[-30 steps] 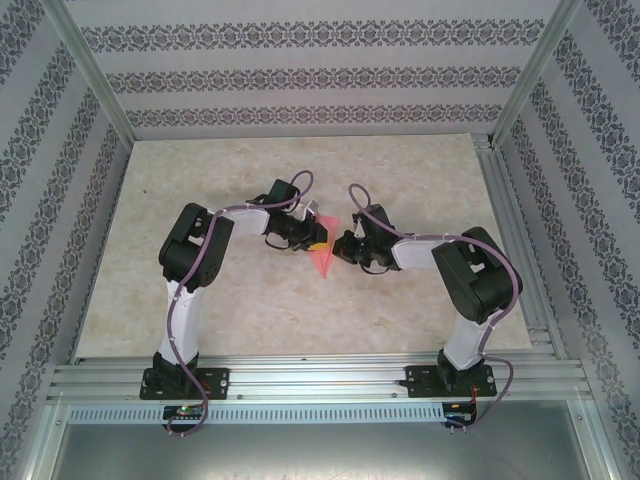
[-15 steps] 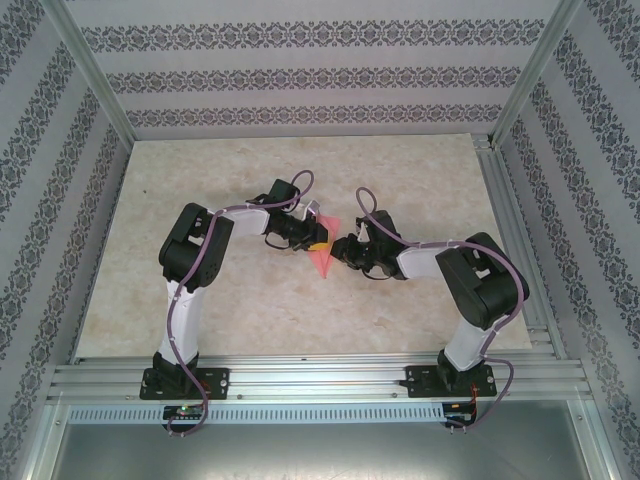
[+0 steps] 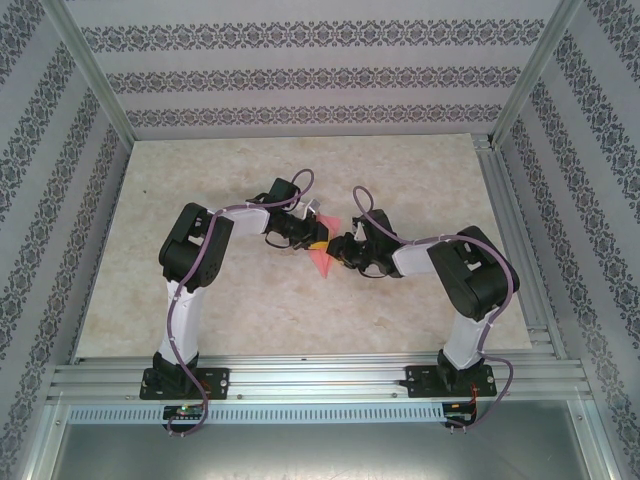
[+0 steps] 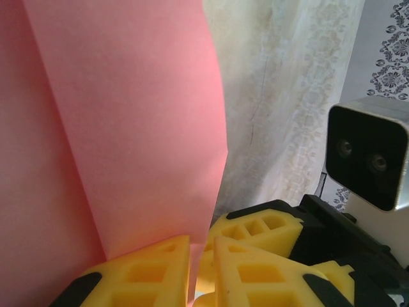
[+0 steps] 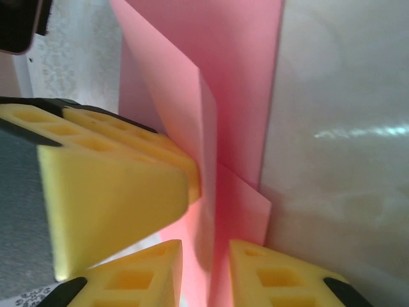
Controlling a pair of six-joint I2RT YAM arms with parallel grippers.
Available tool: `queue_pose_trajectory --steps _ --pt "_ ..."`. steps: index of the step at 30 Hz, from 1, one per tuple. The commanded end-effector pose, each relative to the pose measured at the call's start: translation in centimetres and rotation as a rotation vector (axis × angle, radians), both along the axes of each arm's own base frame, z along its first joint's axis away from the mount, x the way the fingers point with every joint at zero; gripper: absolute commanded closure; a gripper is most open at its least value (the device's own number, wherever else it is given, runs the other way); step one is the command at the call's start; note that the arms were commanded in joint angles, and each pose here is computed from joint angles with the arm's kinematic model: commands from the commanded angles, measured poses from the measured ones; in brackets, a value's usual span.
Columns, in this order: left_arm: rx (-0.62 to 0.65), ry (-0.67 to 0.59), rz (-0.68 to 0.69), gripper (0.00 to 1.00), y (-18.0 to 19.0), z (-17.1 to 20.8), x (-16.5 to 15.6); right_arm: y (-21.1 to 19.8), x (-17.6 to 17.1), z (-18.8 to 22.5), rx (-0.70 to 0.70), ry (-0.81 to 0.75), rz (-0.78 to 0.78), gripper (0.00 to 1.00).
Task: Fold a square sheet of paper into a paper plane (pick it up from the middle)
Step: Fourth fold the wing at the center of the table.
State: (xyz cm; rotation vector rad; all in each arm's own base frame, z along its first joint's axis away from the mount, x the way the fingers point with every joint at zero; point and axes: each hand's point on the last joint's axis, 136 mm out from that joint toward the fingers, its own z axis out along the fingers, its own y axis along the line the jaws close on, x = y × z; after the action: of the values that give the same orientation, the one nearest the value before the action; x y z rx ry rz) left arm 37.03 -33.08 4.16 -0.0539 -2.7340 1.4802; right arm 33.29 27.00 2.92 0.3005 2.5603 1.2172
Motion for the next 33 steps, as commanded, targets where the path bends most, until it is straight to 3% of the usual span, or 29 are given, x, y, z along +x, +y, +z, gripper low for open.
queue_pose_trajectory --steps 1,9,21,33 --pt "-0.013 -0.02 -0.027 0.81 -0.5 0.0 0.2 1.0 0.7 0.8 0.016 -0.037 0.016 0.8" --pt "-0.012 -0.021 -0.033 0.81 -0.6 -0.2 0.1 -0.1 0.1 -0.6 -0.05 -0.008 0.001 0.97" --pt "-0.027 -0.061 -0.04 0.7 -0.7 1.0 0.4 -0.6 -0.2 -1.4 -0.085 0.0 -0.004 1.0" --pt "0.001 -0.06 -0.022 0.67 -0.4 0.1 0.6 -0.8 -0.5 -0.5 -0.104 -0.053 -0.007 1.0"
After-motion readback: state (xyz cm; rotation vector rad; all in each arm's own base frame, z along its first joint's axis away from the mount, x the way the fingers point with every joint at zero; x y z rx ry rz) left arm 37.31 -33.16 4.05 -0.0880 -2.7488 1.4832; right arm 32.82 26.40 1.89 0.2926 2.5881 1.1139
